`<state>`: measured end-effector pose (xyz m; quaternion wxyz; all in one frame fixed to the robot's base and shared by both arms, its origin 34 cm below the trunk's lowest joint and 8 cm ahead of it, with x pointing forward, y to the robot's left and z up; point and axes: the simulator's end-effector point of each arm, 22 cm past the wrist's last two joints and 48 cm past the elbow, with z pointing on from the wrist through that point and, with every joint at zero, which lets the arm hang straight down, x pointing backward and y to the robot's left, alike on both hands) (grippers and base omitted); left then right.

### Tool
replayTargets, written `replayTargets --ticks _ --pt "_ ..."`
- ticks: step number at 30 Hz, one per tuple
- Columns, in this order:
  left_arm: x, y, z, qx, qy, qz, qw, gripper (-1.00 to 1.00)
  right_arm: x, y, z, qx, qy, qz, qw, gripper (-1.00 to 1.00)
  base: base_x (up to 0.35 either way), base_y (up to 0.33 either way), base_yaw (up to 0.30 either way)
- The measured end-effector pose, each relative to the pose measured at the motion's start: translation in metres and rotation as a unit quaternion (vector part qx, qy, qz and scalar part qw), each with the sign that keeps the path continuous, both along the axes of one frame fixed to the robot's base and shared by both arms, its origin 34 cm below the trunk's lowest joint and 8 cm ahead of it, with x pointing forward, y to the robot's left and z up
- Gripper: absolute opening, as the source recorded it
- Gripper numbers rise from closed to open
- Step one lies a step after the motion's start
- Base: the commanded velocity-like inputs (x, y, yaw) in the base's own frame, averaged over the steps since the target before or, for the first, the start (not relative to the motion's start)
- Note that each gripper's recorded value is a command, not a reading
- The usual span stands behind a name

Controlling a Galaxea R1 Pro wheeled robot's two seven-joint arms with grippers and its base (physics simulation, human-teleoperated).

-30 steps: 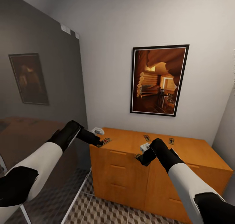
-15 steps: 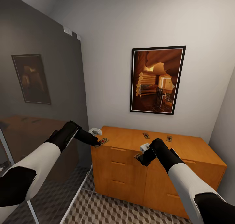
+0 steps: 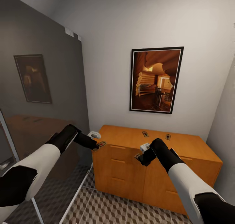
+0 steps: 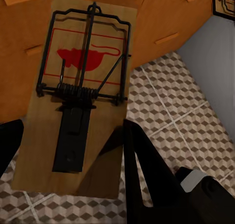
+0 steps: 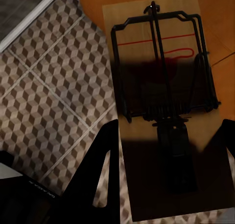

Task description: Take the four mousetraps from the cabinet in the bathroom and place them on the bathroom floor. Make sure all four end up on the same floor surface, and ensure that at least two of them are either under or directly next to the same bathroom sink.

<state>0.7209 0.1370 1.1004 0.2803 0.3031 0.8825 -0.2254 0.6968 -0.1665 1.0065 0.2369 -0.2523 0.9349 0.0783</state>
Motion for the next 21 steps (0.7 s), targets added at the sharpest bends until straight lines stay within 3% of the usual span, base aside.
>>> replayTargets --ticks 7,15,21 --pt "-0.005 0.007 -0.019 0.003 0.02 0.007 0.9998 -1.0 0.0 0.0 0.0 0.0 0.0 0.0 1.0 -1.0 -0.141 0.0 0.0" --pt "-0.005 0.036 -0.059 0.044 0.033 0.046 0.9974 -1.0 0.0 0.0 0.0 -0.001 0.0 0.0 1.0 -1.0 -0.016 0.0 0.0" --pt "-0.013 0.051 -0.094 0.057 0.036 0.05 0.9965 -1.0 0.0 0.0 0.0 -0.001 0.0 0.001 1.0 -1.0 -0.002 0.0 0.0"
